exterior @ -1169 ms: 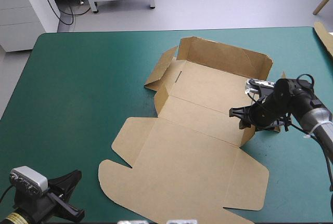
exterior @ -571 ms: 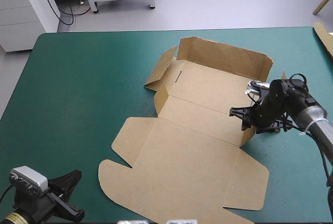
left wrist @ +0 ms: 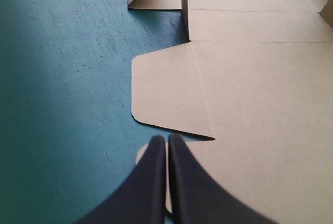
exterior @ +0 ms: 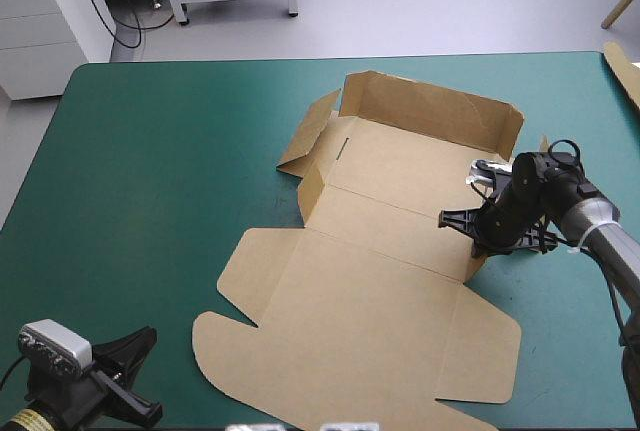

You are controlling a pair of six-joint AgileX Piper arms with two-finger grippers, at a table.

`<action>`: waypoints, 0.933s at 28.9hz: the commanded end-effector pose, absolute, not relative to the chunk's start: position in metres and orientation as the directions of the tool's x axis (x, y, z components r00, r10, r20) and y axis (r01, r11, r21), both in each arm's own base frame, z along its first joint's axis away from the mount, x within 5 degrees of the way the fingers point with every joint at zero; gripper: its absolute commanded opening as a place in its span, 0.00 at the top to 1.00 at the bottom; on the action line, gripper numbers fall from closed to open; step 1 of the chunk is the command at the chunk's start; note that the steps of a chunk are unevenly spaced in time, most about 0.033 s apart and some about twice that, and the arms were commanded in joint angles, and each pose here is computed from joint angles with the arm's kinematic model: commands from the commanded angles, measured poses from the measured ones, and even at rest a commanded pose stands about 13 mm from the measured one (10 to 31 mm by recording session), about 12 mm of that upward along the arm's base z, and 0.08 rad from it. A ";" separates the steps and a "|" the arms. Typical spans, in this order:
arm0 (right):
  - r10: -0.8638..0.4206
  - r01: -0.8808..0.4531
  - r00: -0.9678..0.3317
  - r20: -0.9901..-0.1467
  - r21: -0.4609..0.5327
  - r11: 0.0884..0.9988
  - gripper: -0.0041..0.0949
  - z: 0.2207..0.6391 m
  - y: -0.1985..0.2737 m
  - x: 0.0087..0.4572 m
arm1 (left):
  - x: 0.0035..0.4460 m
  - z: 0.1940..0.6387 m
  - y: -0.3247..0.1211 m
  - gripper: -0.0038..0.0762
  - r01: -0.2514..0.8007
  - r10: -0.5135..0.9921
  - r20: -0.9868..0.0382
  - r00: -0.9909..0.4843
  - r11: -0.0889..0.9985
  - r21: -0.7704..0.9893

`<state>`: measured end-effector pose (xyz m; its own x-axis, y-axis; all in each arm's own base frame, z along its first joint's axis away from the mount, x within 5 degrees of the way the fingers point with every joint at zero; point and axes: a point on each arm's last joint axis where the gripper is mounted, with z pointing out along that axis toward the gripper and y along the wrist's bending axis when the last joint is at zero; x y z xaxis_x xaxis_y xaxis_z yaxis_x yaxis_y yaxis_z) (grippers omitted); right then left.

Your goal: Fold the box

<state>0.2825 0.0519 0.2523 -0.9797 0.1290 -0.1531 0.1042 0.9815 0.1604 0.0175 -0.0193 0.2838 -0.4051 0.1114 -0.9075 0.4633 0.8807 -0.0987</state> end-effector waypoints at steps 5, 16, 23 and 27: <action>-0.096 -0.114 -0.951 -0.294 0.045 0.992 0.97 0.275 0.046 0.294 | 0.020 0.297 -0.021 0.96 0.472 0.066 -0.935 -0.348 0.874 -0.114; -0.449 -0.431 -0.849 -0.279 -0.128 0.893 0.98 0.310 0.048 0.343 | 0.020 0.297 -0.021 0.96 0.472 0.066 -0.935 -0.348 0.874 -0.114; -0.559 -0.543 -0.778 -0.288 -0.141 0.828 0.98 0.305 0.056 0.381 | 0.020 0.297 -0.021 0.96 0.472 0.066 -0.935 -0.348 0.874 -0.114; -0.600 -0.588 -0.746 -0.289 -0.137 0.797 0.98 0.299 0.066 0.392 | 0.020 0.297 -0.021 0.96 0.472 0.066 -0.935 -0.348 0.874 -0.114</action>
<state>0.3918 0.0587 0.2733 -0.8020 -0.5583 -0.2123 -0.5512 0.8287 -0.0970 0.0175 -0.0193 0.2838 -0.4051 0.1114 -0.9075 0.4633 0.8807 -0.0987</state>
